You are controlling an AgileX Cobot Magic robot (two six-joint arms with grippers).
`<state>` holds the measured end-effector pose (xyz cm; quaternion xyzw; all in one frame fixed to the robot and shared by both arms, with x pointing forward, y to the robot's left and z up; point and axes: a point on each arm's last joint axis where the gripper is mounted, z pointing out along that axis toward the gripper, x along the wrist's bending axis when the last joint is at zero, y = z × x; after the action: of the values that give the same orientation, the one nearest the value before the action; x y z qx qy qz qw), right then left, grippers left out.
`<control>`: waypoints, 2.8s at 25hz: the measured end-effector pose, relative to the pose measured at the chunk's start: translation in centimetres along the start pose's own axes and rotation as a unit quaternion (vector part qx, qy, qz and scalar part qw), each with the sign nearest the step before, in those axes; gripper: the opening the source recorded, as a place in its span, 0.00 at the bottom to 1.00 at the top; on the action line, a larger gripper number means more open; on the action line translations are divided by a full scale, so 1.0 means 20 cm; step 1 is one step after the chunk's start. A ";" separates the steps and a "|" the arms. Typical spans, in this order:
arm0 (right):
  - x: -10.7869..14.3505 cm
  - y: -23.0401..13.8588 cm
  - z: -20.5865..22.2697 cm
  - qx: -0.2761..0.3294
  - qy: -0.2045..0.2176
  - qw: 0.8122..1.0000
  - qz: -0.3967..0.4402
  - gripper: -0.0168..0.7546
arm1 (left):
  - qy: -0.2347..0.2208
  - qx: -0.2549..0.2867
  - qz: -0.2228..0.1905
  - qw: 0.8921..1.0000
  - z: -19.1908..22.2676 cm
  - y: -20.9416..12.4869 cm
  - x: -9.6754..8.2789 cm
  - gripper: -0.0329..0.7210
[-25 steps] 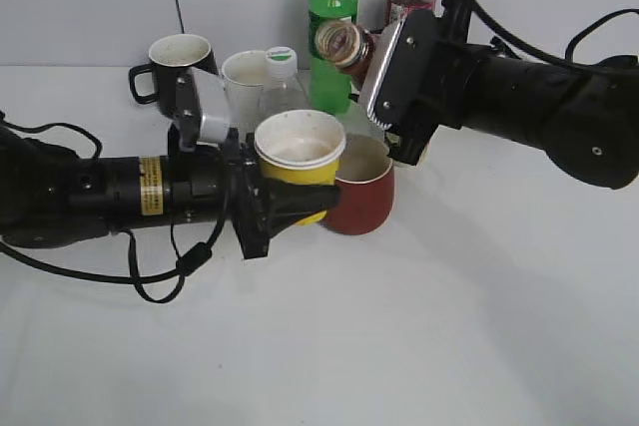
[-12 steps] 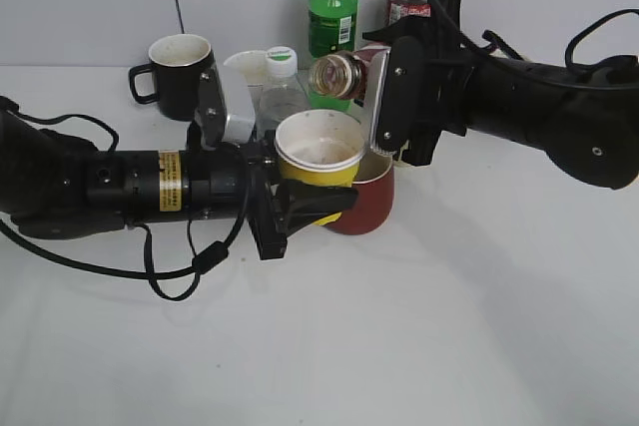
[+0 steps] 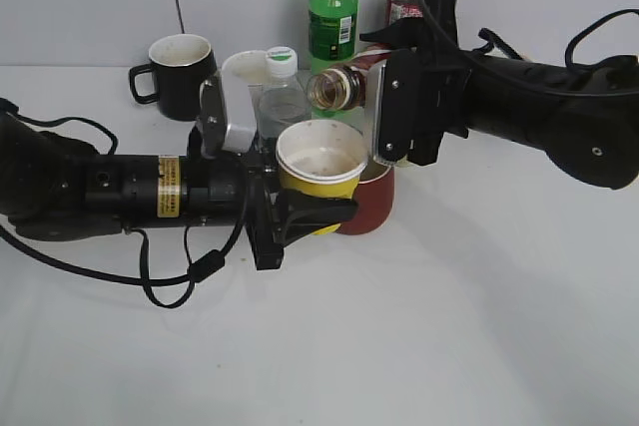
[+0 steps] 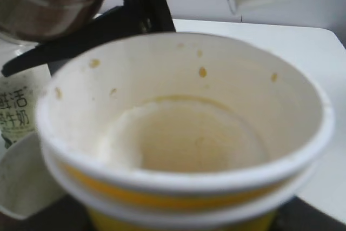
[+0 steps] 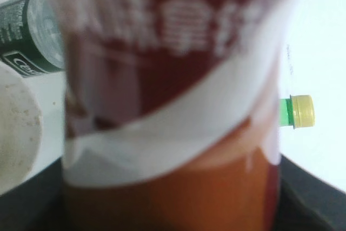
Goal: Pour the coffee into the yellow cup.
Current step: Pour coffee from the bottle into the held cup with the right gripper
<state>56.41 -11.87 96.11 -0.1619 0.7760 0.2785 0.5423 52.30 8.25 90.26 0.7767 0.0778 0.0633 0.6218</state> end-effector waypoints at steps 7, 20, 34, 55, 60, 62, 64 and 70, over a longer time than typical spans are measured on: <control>0.00 0.00 0.00 0.000 0.000 1.000 -0.023 0.67 | -0.001 0.001 -0.001 1.000 0.00 0.00 0.00 0.56; 0.00 0.00 0.00 0.000 0.000 0.998 -0.058 0.67 | -0.002 0.003 -0.002 1.000 0.00 -0.01 -0.01 0.56; -0.01 0.00 0.00 -0.002 -0.010 0.996 -0.092 0.67 | -0.013 0.008 0.004 1.000 0.00 -0.01 -0.02 0.56; -0.01 0.00 0.00 -0.002 -0.013 0.994 -0.112 0.67 | -0.007 0.009 0.004 1.000 -0.05 -0.01 -0.01 0.56; -0.01 0.00 0.00 -0.002 -0.014 0.993 -0.114 0.67 | -0.011 0.005 0.005 1.000 -0.05 0.00 -0.02 0.56; -0.01 0.00 0.00 -0.002 -0.014 0.993 -0.117 0.67 | -0.016 0.007 0.008 1.000 -0.05 -0.01 -0.02 0.56; -0.01 0.00 0.00 -0.002 -0.014 0.993 -0.119 0.67 | -0.020 0.009 0.010 1.000 -0.05 -0.01 -0.02 0.56; -0.01 0.00 0.00 -0.002 -0.014 0.993 -0.120 0.67 | -0.028 0.012 0.015 0.999 -0.05 -0.01 -0.03 0.56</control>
<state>56.46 -11.83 96.36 -0.2510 0.7425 0.2152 0.5825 51.50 9.15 90.26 0.7868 0.0496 0.0498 0.6132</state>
